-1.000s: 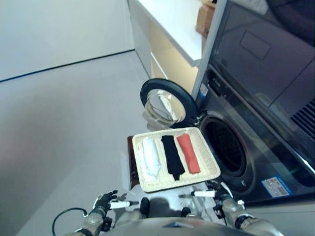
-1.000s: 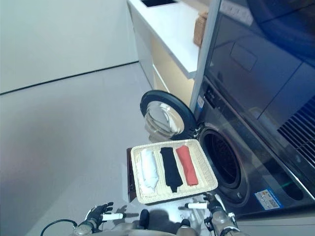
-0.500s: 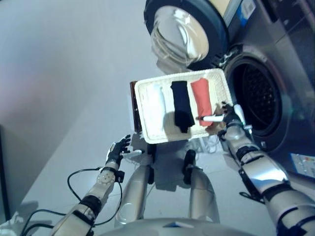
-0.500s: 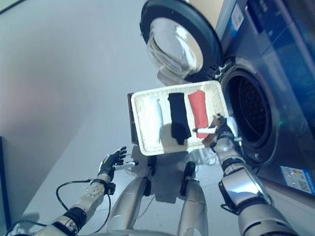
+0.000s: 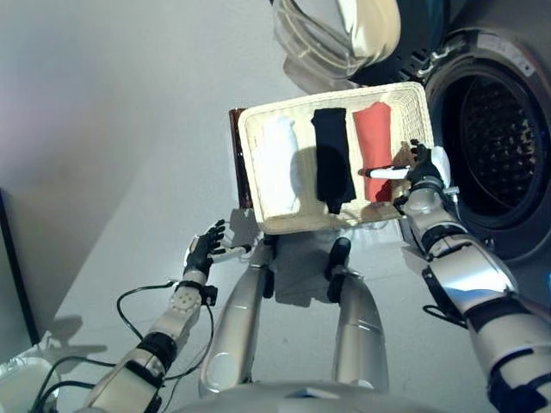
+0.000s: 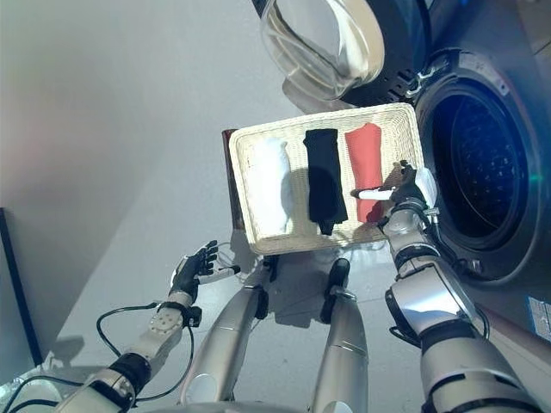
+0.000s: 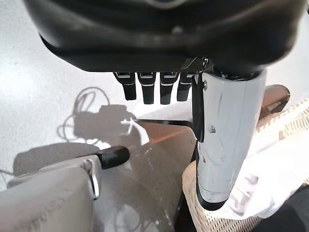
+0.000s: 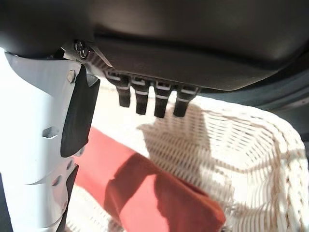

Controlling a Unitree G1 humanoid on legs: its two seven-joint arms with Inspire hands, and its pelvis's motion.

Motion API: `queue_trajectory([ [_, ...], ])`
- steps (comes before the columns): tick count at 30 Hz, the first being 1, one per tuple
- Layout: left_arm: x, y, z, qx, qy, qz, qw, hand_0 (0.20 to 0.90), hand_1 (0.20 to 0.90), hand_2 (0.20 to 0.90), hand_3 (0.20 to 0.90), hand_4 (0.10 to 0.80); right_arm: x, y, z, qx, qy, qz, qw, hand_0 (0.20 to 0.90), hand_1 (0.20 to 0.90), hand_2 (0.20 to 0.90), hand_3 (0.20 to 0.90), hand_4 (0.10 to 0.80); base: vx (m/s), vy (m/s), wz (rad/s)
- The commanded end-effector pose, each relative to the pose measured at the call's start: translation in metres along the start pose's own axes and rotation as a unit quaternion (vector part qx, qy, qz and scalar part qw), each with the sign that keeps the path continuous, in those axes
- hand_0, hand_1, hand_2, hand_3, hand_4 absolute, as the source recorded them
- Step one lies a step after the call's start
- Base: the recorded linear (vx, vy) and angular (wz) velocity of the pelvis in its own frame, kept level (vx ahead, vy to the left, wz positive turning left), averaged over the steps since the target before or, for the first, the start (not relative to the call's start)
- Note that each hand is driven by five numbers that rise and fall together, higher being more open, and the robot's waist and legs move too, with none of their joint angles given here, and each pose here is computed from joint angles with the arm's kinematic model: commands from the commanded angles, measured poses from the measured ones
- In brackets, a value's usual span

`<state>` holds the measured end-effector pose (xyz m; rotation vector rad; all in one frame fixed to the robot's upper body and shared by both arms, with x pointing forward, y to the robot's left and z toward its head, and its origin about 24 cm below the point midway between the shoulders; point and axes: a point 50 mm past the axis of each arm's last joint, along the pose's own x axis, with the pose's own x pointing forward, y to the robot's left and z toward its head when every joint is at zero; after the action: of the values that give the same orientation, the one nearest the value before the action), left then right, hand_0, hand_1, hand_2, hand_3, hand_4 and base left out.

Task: Pick up the clothes and place them into the washing machine

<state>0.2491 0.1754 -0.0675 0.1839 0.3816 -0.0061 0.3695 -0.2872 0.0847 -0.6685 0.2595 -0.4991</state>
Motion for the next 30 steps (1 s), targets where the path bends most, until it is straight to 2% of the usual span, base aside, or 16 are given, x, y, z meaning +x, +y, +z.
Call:
queue_trajectory([
  [1, -0.001, 0.013, 0.016, 0.001, -0.054, 0.023, 0.998, 0.900, 0.900, 0.900, 0.900, 0.800, 0.014, -0.046, 0.033, -0.004, -0.057, -0.088, 0.994, 0.900, 0.900, 0.900, 0.900, 0.800, 0.030, 0.023, 0.03],
  [10, 0.006, 0.007, 0.055, -0.023, -0.131, 0.030, 0.991, 0.900, 0.900, 0.900, 0.900, 0.800, 0.021, -0.083, 0.061, -0.019, -0.075, -0.151, 0.985, 0.900, 0.900, 0.900, 0.900, 0.800, -0.002, 0.049, 0.13],
  [11, 0.005, 0.005, 0.060, -0.025, -0.143, 0.028, 0.989, 0.900, 0.900, 0.900, 0.900, 0.800, 0.021, -0.087, 0.064, -0.029, -0.078, -0.157, 0.984, 0.862, 0.862, 0.862, 0.862, 0.773, -0.023, 0.071, 0.10],
  [16, 0.005, 0.002, 0.061, -0.033, -0.144, 0.028, 0.989, 0.900, 0.900, 0.900, 0.900, 0.800, 0.021, -0.087, 0.066, -0.055, -0.079, -0.154, 0.983, 0.831, 0.831, 0.831, 0.831, 0.751, -0.006, 0.055, 0.09],
  [17, 0.005, 0.001, 0.060, -0.032, -0.140, 0.029, 0.989, 0.900, 0.900, 0.900, 0.900, 0.800, 0.021, -0.087, 0.066, -0.061, -0.078, -0.155, 0.983, 0.631, 0.631, 0.631, 0.631, 0.608, 0.010, 0.049, 0.04],
  [19, 0.005, -0.001, 0.055, -0.031, -0.131, 0.031, 0.990, 0.900, 0.900, 0.900, 0.900, 0.800, 0.021, -0.081, 0.066, -0.070, -0.077, -0.150, 0.983, 0.387, 0.387, 0.387, 0.387, 0.433, 0.010, 0.046, 0.02],
  [20, 0.005, -0.001, 0.052, -0.031, -0.124, 0.032, 0.991, 0.900, 0.900, 0.900, 0.900, 0.800, 0.020, -0.080, 0.067, -0.071, -0.078, -0.150, 0.983, 0.200, 0.200, 0.200, 0.200, 0.300, 0.002, 0.053, 0.03],
  [30, 0.005, 0.003, 0.027, -0.017, -0.069, 0.054, 0.996, 0.900, 0.900, 0.900, 0.900, 0.800, 0.017, -0.059, 0.065, -0.067, -0.084, -0.132, 0.986, 0.200, 0.200, 0.200, 0.200, 0.300, 0.001, 0.025, -0.03],
])
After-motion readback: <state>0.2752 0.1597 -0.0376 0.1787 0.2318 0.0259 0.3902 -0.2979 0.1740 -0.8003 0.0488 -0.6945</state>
